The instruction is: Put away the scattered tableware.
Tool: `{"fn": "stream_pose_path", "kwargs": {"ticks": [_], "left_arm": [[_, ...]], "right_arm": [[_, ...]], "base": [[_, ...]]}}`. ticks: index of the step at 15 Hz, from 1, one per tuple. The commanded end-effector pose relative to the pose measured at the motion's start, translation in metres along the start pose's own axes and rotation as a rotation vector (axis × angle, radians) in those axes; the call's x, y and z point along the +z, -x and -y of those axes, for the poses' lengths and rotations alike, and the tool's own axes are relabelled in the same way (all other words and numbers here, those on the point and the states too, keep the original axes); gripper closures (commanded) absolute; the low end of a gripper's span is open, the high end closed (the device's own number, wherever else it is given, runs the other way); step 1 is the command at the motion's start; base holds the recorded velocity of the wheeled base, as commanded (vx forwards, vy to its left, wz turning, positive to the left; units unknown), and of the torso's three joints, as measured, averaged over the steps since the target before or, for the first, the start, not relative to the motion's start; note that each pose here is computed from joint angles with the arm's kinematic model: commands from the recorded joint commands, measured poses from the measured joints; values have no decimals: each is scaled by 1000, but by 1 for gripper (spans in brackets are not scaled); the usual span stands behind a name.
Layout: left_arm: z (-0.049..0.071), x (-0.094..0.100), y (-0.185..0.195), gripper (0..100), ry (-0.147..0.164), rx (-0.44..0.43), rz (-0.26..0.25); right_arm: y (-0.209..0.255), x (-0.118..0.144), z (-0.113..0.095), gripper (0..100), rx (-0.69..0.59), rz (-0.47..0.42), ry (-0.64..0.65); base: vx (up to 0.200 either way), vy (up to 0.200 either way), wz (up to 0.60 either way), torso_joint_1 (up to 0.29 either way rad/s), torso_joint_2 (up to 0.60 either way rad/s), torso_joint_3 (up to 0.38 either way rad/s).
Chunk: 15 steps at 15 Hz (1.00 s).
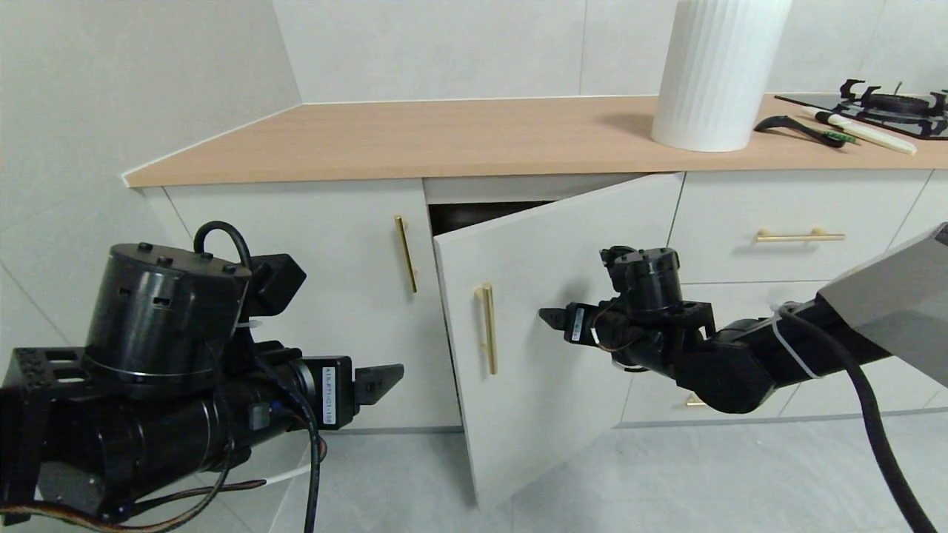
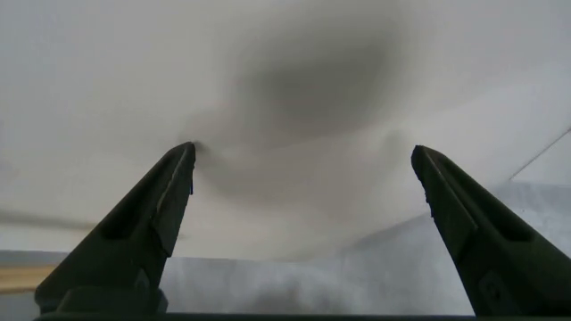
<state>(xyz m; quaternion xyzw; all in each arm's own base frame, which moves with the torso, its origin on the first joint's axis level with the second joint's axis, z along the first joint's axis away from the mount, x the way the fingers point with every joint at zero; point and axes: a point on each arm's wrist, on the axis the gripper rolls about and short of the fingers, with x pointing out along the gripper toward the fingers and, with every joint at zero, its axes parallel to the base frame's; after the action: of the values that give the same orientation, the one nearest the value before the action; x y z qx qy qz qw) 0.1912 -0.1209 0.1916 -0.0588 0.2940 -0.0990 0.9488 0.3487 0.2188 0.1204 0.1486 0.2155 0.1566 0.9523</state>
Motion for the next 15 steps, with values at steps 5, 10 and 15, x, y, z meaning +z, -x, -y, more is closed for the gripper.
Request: {"fn": "stream_pose_path", "kwargs": {"ticks": [5,10,15], "left_arm": [[0,0,-1,0,6,12,4],[0,0,-1,0,4,11,2],[0,0,-1,0,6,11,2]], "right_arm": [[-3,3,-2,0,2,48,-8],[-29,9,-6,0,-88,163,-57],[-45,14,-5,0,-144,239,-98]], "base": [[0,0,0,0,0,0],[0,0,0,0,0,0],[0,0,0,0,0,0]]}}
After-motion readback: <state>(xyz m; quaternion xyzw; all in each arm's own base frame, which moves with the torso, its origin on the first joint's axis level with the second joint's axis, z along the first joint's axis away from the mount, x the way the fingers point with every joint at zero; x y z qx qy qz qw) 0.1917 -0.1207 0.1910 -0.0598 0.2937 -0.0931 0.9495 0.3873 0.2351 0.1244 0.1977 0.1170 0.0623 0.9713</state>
